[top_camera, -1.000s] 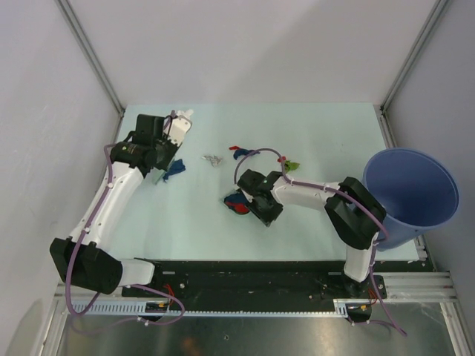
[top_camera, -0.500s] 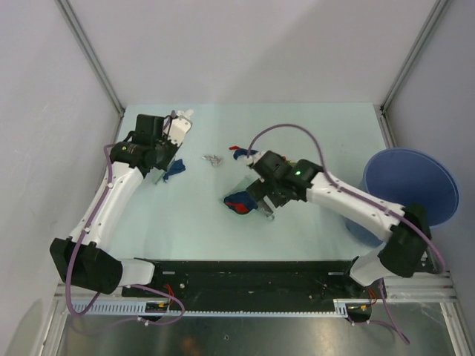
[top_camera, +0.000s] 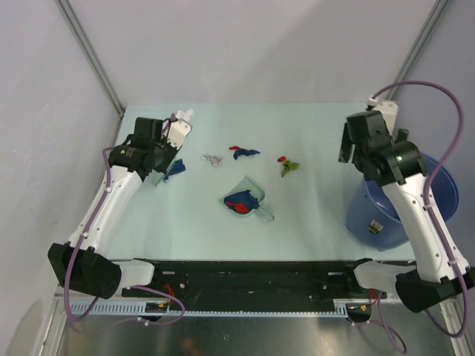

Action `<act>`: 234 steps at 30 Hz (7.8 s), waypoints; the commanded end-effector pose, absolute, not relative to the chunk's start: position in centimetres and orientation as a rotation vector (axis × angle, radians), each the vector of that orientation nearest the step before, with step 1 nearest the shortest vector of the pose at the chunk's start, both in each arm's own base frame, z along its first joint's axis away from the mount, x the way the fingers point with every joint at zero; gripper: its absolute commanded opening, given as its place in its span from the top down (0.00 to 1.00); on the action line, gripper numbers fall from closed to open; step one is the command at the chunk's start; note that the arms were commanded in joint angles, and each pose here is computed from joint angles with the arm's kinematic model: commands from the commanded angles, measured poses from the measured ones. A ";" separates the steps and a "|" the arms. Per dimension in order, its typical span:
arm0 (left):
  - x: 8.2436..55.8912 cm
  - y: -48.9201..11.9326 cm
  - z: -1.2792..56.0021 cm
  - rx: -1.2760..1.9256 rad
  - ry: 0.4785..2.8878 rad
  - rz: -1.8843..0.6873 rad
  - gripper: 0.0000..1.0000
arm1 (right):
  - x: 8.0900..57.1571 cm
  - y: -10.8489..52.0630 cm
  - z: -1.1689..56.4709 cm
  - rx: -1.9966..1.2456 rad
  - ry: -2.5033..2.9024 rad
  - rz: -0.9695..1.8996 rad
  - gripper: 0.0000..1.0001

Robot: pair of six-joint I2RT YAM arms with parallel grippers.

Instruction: Sweep away the paper scraps from the table

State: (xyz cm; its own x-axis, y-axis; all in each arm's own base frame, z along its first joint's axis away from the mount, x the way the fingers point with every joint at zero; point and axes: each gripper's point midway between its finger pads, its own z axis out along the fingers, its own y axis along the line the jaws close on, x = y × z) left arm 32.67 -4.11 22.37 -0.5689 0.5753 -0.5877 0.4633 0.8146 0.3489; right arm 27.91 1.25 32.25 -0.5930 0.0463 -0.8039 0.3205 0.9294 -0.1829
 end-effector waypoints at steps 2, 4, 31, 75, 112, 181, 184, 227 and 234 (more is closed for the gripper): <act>32.7 -4.0 24.0 0.762 2.213 0.207 1.00 | 26.5 -1.4 29.8 0.362 2.232 -0.404 0.00; 32.8 -4.2 24.1 0.765 2.208 0.197 1.00 | 26.3 -1.9 28.7 0.383 2.264 -0.387 0.01; 31.9 -4.0 23.9 0.800 2.198 0.200 1.00 | 43.4 10.0 30.0 -0.562 2.185 0.027 1.00; 31.6 -3.0 25.0 0.764 2.182 0.236 1.00 | 42.3 13.6 35.9 -0.485 2.069 -0.137 0.00; 30.9 -2.4 24.8 0.772 2.183 0.252 1.00 | 24.4 27.2 3.3 -1.244 2.494 0.262 0.15; 31.7 -4.9 24.4 0.804 2.190 0.123 1.00 | 39.1 -7.1 44.4 -1.213 1.386 -1.606 1.00; 32.0 -7.0 25.7 0.812 2.149 0.036 1.00 | 38.3 -7.1 46.8 -0.837 1.448 -1.371 1.00; 47.1 -23.0 13.7 0.003 2.506 -0.687 1.00 | 35.1 9.1 42.1 -0.490 1.885 -0.463 1.00; 42.3 -17.5 13.5 0.092 2.526 -0.600 1.00 | 30.3 18.7 34.3 -0.598 2.114 0.105 1.00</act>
State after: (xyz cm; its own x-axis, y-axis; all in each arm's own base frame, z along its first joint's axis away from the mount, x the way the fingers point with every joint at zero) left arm 44.72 -21.15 13.56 -0.8777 -0.1692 -0.4484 0.1137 0.8355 -0.5377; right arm 33.97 14.53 39.43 -0.3078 -0.5121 -0.8019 -0.2989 0.8522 -0.4295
